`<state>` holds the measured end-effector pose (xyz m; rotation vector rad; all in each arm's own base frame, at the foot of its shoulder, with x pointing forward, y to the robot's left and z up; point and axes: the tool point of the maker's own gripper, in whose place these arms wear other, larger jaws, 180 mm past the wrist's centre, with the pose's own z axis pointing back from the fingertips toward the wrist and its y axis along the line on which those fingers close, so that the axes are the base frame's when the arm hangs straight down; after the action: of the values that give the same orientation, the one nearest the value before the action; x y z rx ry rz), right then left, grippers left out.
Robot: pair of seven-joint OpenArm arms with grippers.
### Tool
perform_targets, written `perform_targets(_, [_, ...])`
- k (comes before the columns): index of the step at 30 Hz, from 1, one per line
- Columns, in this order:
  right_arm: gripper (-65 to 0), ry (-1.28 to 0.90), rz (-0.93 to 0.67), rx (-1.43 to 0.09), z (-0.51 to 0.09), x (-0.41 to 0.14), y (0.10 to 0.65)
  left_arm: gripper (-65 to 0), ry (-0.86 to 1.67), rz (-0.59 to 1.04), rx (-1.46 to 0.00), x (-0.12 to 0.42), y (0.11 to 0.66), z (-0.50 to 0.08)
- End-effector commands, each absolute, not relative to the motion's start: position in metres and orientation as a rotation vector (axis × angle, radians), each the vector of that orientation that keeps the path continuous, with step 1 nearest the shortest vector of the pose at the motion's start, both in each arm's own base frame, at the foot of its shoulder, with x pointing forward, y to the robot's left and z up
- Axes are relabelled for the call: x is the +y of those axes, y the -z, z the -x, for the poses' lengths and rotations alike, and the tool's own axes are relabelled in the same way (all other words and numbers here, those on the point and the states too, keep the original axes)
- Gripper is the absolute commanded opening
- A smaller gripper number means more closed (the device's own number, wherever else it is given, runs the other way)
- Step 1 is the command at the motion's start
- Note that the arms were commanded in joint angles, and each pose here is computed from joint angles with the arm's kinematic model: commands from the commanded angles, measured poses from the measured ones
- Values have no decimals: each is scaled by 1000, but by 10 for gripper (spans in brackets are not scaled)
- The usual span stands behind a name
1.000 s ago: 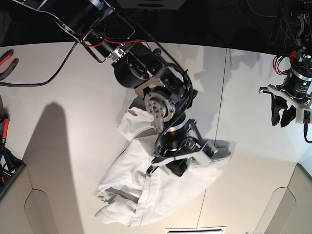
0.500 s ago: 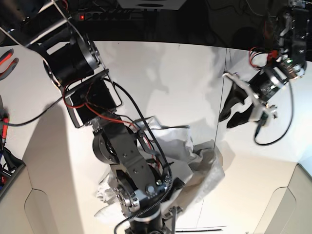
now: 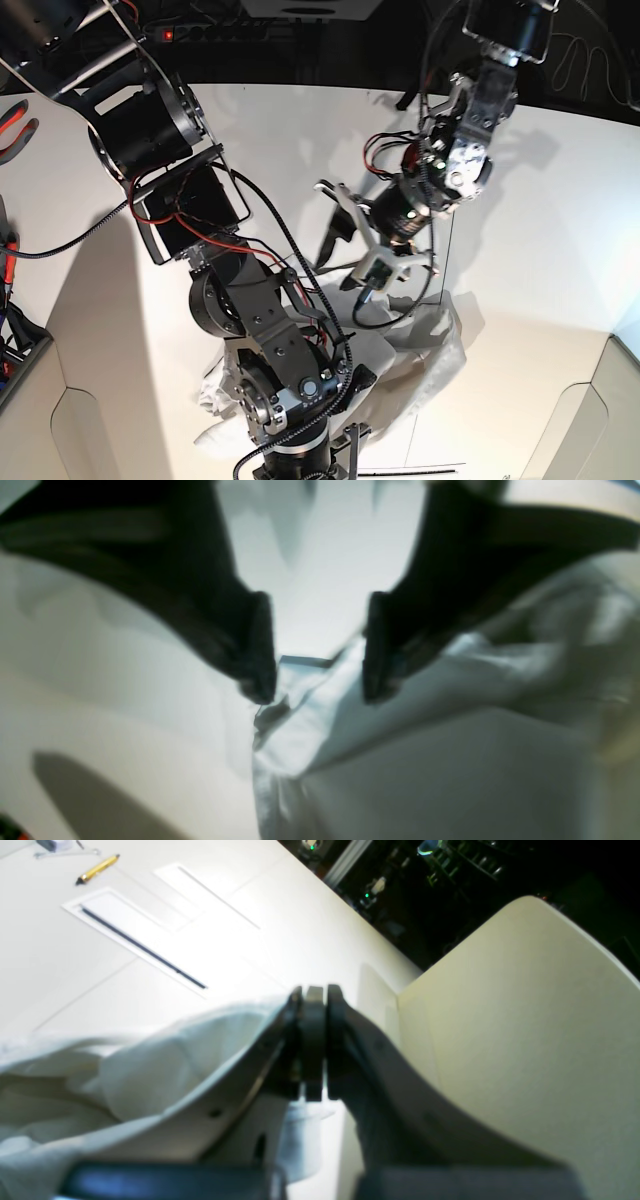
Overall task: Layout the t-shirt on the table in an organized manner, then fold the t-shirt properly
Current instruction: 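Lower the left gripper beside the right gripper and grasp the shirt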
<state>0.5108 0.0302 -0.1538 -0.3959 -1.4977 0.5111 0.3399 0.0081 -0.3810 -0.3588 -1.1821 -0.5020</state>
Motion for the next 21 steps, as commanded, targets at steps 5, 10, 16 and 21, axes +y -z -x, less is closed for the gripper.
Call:
perform_targets(5, [-650, -494, 409, -1607, -514, 34, 116, -306, 463, 398, -1198, -14, 380, -365])
perform_targets(10, [-650, -474, 410, -1604, -516, 28, 115, -306, 555, 383, -1197, -37, 383, -372])
perform_targets(16, [-650, -462, 411, -1601, -517, 25, 116, -306, 639, 298, -1193, -51, 391, -388])
perform_targets(21, [-650, -463, 412, -1601, -517, 25, 115, -306, 700, 299, -1177, -68, 395, -388])
